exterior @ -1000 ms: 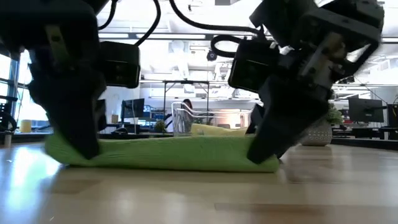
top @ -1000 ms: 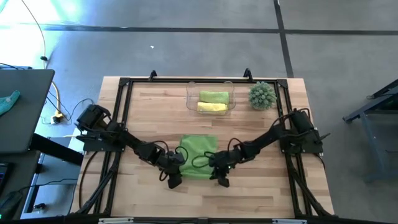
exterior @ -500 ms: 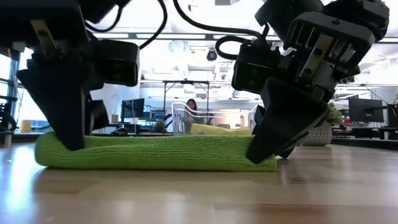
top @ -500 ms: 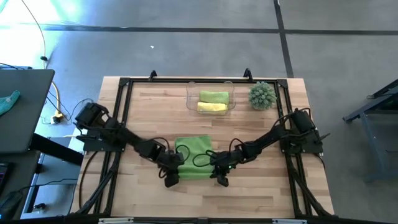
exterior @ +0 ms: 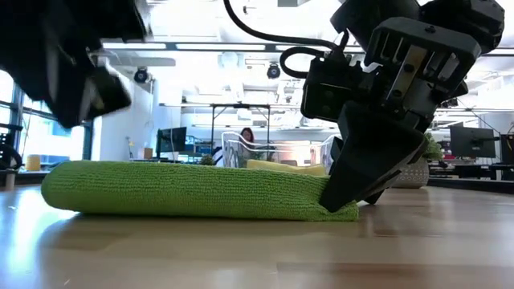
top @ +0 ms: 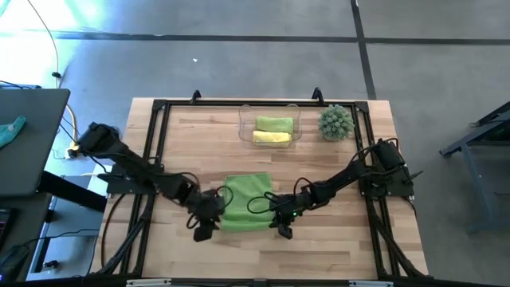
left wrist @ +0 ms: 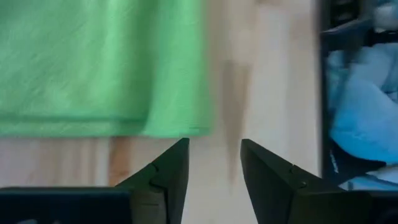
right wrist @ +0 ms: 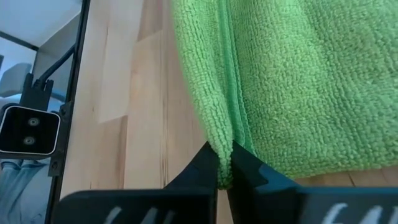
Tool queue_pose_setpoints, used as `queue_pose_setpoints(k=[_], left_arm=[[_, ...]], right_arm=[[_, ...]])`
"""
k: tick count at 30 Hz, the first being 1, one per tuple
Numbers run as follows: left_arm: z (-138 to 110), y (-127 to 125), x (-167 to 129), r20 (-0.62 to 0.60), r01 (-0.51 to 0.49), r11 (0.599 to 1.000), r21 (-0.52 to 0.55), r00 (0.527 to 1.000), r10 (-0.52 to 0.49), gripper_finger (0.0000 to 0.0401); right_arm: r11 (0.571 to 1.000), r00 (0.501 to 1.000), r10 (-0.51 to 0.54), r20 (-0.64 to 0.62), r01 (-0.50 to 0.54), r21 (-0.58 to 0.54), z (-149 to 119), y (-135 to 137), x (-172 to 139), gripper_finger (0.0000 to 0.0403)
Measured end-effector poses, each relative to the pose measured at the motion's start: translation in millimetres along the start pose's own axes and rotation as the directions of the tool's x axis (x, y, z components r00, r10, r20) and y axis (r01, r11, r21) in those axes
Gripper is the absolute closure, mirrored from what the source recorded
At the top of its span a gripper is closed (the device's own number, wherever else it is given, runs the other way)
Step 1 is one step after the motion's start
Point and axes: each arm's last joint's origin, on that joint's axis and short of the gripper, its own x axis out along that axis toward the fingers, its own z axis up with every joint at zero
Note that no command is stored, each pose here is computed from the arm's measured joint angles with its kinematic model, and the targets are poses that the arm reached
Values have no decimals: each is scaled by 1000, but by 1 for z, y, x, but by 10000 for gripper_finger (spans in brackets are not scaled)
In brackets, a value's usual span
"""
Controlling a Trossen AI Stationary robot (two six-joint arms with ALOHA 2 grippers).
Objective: Roll microfiber towels into tight, uniform cylinder then place into a basket
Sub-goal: Roll the green microfiber towel
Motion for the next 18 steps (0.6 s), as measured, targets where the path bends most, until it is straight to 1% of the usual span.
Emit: queue_pose_setpoints(k=[2,6,8,12,16,18], left_arm=[[-1,-11,-4,65,6,998,59,998,-9,266],[-6,-30,-1,206,-59,984,170,978,23,265],[-9,-38,6,241,-86,970,226,970,30,264],[-17,-45,25,243,-108,948,298,969,34,253],[-24,-40,45,202,-147,936,321,976,84,233],[-26,-37,53,191,-178,914,365,975,114,223]], right_arm=[[1000,1000,0,0,0,0,0,0,0,399],[1000,1000,-2,3,2,-2,0,0,0,399],[1000,1000,-5,7,5,-4,0,0,0,399],[1000,1000,-6,9,6,-5,0,0,0,399],[1000,1000,-13,15,13,-5,0,-1,0,398],[1000,1000,-14,15,14,-4,0,-1,0,398]])
